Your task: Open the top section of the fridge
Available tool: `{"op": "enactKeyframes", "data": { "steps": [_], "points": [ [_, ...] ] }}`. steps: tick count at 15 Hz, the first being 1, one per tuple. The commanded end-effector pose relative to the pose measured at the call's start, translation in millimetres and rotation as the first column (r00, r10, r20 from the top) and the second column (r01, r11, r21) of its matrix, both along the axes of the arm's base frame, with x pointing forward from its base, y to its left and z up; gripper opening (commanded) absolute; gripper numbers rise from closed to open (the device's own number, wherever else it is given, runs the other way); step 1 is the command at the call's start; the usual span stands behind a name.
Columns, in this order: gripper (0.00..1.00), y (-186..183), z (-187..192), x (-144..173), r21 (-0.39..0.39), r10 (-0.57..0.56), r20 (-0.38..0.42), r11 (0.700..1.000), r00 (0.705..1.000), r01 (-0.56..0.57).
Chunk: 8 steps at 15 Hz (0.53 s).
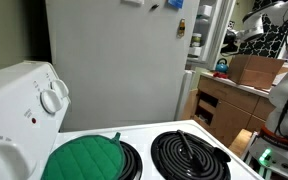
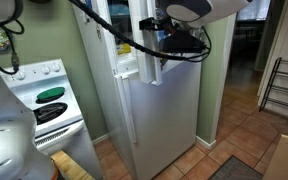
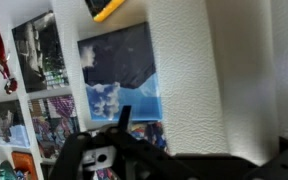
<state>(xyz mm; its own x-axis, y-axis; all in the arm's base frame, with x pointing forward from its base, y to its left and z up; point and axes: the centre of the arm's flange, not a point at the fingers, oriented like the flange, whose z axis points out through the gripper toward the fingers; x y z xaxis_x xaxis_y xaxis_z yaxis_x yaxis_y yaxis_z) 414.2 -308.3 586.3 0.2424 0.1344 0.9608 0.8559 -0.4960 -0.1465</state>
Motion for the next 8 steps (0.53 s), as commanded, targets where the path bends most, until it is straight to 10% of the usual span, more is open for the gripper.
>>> {"op": "enactKeyframes", "data": {
  "steps": [1, 8],
  "points": [
    [1.0, -32, 6, -3, -0.038, 0.059, 0.019, 0.998, 0.998, -0.058],
    [1.0, -50, 18, -16, -0.148, 0.048, -0.004, 0.988, 0.999, -0.048]
  ]
}}
